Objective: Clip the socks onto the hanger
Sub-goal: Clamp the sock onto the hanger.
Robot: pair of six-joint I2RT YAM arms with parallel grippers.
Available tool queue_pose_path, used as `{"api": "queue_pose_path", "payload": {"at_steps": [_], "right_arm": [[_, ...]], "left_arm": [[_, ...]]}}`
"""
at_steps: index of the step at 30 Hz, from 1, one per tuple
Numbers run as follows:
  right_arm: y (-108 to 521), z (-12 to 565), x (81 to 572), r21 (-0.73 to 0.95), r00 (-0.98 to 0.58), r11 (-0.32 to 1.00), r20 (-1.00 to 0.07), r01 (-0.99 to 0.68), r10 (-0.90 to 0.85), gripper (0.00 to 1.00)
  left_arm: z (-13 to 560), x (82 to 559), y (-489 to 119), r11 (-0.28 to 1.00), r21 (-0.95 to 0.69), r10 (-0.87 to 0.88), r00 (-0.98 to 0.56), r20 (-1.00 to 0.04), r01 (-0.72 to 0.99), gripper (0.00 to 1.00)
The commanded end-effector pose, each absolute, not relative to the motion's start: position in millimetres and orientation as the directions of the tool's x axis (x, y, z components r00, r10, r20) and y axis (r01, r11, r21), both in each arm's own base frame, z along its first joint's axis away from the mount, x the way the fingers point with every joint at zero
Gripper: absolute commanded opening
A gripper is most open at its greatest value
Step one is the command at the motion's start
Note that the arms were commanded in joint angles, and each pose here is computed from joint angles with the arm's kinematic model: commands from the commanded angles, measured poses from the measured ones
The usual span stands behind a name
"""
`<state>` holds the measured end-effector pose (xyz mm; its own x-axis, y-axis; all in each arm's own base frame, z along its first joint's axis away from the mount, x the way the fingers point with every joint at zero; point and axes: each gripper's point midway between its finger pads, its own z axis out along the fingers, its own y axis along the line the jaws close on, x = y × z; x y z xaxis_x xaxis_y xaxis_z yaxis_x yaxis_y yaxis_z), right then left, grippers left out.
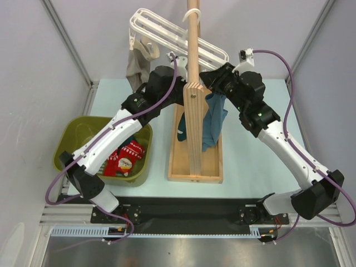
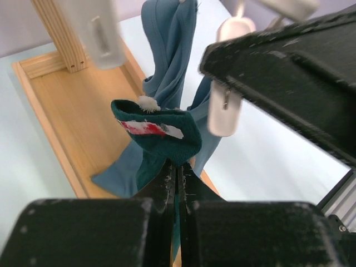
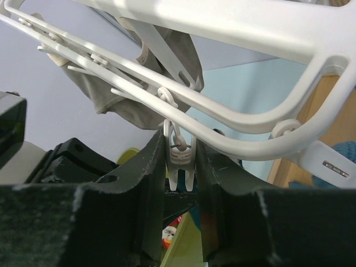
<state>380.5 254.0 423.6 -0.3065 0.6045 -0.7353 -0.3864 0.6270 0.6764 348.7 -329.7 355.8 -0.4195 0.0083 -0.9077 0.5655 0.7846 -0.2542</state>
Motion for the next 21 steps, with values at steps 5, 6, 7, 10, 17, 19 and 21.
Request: {"api": "queue_pose_path", "payload": {"at_steps": [5, 6, 7, 10, 17, 19, 21], "right_arm": [[267, 416, 375, 0.652, -0.330, 0.633, -0.758, -0.417, 0.563, 0.00], [267, 416, 375, 0.651, -0.330, 0.633, -0.759, -0.418, 0.562, 0.00], [268, 416, 374, 0.650, -0.330, 0.634, -0.760, -0.420, 0.560, 0.00], [268, 417, 373, 0.649, -0.328, 0.633, -0.761, -0.423, 0.560, 0.00], [270, 423, 372, 0.638, -0.308, 0.627, -0.768, -0.447, 0.562, 0.00], [270, 420, 373, 0.635, -0.310, 0.633, -0.771, -0.443, 0.557, 0.00], [269, 418, 373, 0.632, -0.308, 0.635, -0.774, -0.444, 0.554, 0.00]], "left_arm": [[383, 343, -338, 0.768, -0.272, -0.026, -0.396, -0.918, 0.580, 0.00], [383, 343, -340, 0.768, -0.273, -0.025, -0.399, -0.917, 0.580, 0.00], [383, 343, -340, 0.769, -0.271, -0.023, -0.398, -0.917, 0.579, 0.00], [383, 342, -342, 0.768, -0.267, -0.014, -0.402, -0.916, 0.582, 0.00], [380, 341, -342, 0.768, -0.264, 0.007, -0.420, -0.907, 0.583, 0.00], [383, 340, -342, 0.764, -0.269, -0.003, -0.415, -0.910, 0.586, 0.00], [385, 338, -341, 0.763, -0.273, -0.009, -0.412, -0.911, 0.586, 0.00]]}}
